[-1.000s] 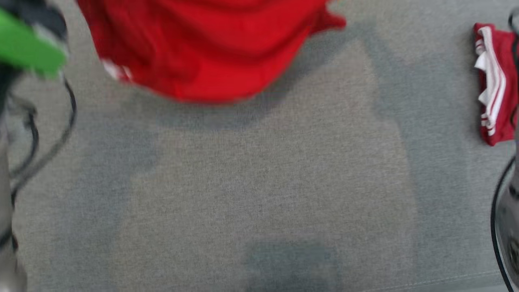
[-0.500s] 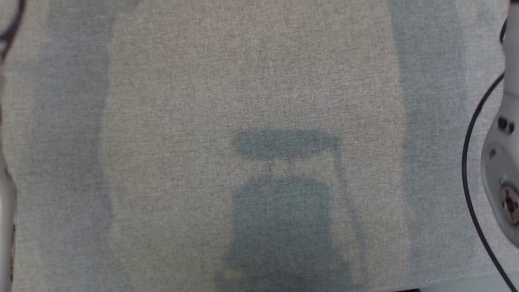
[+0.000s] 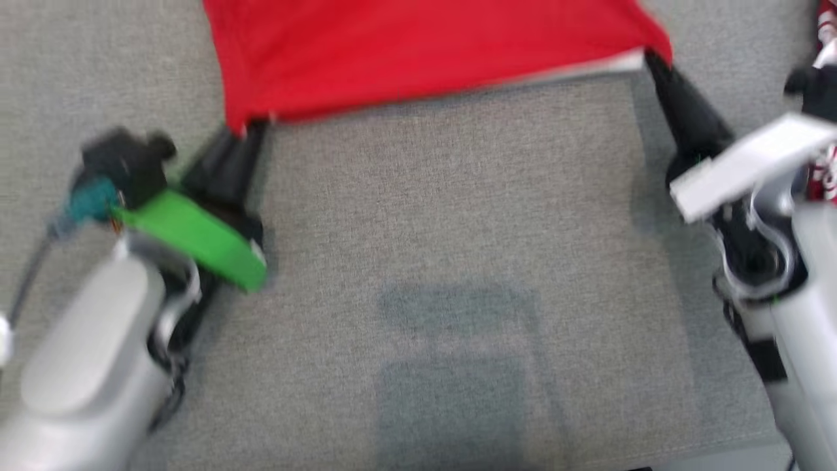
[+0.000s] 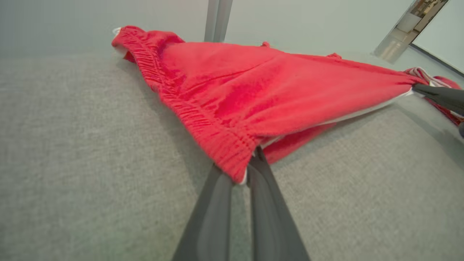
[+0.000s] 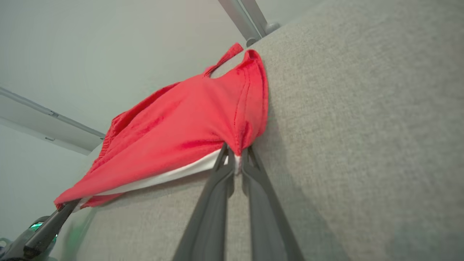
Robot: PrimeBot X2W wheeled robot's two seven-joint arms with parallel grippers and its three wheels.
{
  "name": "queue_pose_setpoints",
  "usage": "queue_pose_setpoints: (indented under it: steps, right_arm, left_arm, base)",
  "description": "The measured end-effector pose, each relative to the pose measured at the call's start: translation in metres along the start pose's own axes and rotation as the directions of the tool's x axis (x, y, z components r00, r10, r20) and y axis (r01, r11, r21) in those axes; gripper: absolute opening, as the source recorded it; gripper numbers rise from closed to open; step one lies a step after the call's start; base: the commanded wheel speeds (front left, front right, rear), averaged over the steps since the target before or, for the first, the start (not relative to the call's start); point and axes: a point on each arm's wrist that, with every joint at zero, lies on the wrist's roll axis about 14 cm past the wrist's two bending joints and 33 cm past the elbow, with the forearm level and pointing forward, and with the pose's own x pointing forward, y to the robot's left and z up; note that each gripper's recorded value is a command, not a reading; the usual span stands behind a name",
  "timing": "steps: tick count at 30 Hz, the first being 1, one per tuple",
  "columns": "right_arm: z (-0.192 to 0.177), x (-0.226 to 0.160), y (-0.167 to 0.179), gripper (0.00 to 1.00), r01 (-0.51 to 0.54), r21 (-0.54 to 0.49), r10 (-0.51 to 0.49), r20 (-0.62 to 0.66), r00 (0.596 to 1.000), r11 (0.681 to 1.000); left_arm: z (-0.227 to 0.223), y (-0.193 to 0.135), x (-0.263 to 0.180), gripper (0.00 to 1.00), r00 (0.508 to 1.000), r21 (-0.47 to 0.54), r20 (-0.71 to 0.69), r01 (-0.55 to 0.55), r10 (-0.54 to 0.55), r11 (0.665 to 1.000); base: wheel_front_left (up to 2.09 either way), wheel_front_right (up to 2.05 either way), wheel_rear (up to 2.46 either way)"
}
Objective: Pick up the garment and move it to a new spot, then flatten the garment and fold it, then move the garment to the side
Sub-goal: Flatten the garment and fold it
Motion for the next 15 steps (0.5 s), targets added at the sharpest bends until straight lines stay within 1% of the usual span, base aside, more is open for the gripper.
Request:
queue_pose_setpoints:
  steps: [3, 5, 8, 10, 13, 15]
  right_arm:
    - [-0.017, -0.039, -0.002, 0.00, 0.027, 0.042, -0.025, -0.042, 0.999, 0.999]
    - [-0.028, -0.064, -0.002, 0.00, 0.046, 0.068, -0.041, -0.065, 0.997, 0.997]
    - [-0.043, -0.109, -0.009, 0.00, 0.100, 0.084, -0.091, -0.101, 0.991, 0.991]
    - [-0.052, -0.141, -0.011, 0.00, 0.135, 0.097, -0.124, -0.114, 0.986, 0.986]
    - [-0.062, -0.185, -0.002, 0.00, 0.161, 0.139, -0.145, -0.115, 0.983, 0.977]
    - [-0.061, -0.209, 0.005, 0.00, 0.170, 0.149, -0.155, -0.102, 0.983, 0.974]
  left_arm:
    - [-0.019, -0.021, -0.039, 0.00, 0.998, -0.053, -0.048, -0.033, 0.030, 0.998]
    - [-0.036, -0.038, -0.067, 0.00, 0.994, -0.121, -0.099, -0.066, 0.054, 0.990]
    - [-0.060, -0.071, -0.111, 0.00, 0.981, -0.188, -0.183, -0.100, 0.065, 0.977]
    - [-0.069, -0.084, -0.140, 0.00, 0.971, -0.247, -0.211, -0.160, 0.108, 0.956]
    - [-0.072, -0.100, -0.177, 0.00, 0.960, -0.302, -0.220, -0.237, 0.174, 0.923]
    - [-0.070, -0.111, -0.195, 0.00, 0.956, -0.335, -0.217, -0.264, 0.199, 0.904]
  base:
    - [0.00, 0.00, 0.00]
    - [0.00, 0.00, 0.00]
    - [0.00, 0.00, 0.00]
    - [0.00, 0.00, 0.00]
    - [0.00, 0.00, 0.00]
    - [0.00, 0.00, 0.00]
